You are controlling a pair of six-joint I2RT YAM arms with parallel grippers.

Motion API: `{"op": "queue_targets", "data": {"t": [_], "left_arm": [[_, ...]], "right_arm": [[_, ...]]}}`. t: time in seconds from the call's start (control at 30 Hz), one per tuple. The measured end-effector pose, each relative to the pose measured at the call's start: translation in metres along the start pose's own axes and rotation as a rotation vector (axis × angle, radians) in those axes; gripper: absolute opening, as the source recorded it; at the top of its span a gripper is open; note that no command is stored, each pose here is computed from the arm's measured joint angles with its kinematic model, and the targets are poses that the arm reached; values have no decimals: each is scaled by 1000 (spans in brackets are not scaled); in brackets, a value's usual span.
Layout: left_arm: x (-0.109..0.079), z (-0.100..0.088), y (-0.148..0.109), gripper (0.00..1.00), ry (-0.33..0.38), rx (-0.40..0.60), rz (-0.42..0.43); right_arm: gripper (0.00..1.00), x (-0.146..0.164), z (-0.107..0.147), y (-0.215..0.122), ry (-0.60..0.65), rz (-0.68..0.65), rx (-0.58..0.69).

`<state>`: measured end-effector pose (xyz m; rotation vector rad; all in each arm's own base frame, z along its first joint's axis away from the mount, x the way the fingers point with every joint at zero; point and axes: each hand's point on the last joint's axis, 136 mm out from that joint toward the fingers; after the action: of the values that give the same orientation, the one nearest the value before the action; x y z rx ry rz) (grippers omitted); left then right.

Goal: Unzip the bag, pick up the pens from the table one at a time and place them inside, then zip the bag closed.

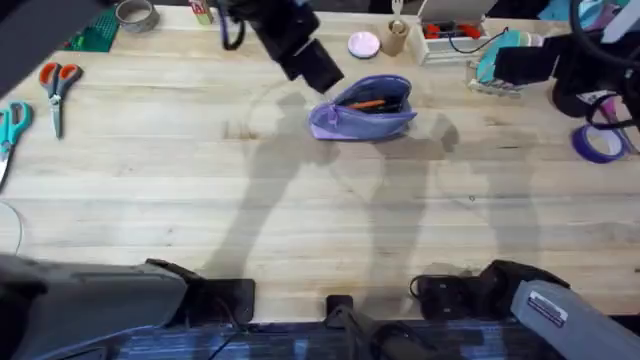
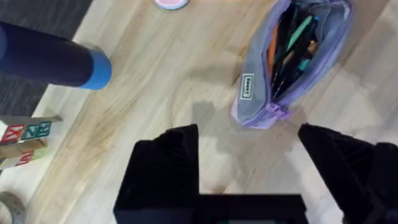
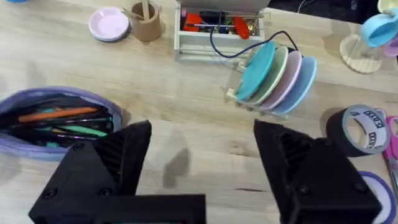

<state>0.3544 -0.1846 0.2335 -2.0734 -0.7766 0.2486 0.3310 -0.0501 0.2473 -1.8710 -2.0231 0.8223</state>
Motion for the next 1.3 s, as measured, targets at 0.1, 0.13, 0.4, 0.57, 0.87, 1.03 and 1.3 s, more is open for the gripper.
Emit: {"op": "queue_targets", "data": {"t": [0.1,0.13,0.4,0.57,0.87,1.03,1.3], "left_arm": [[5,18,-8,997,-22,-12,-4],[8,26,-9,998,-35,-17,-8],[29,101,-23,996,-105,-205,-46],[19,122,-18,995,-99,-307,34],[0,126,-15,996,-56,-410,147],[-2,123,-17,996,-42,-428,160],[-4,121,-18,995,-35,-439,168]], "right_arm": [[996,0,0,0,0,0,0],[996,0,0,0,0,0,0],[995,1,3,0,39,-5,13],[995,6,7,0,54,-20,32],[996,36,-1,3,5,-95,18],[996,73,-11,-9,10,-183,-9],[996,144,-13,-39,183,-374,21]]}}
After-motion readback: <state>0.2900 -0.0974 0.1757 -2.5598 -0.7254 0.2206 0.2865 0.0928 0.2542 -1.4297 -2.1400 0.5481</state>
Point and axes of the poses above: each hand's point on the last joint's axis, 136 mm out from that joint toward the fingers, its own y axis out along the fingers, its own x axis along the line the jaws close on, z = x × y, and after that the axes turned 5 degrees about -y, right-handed
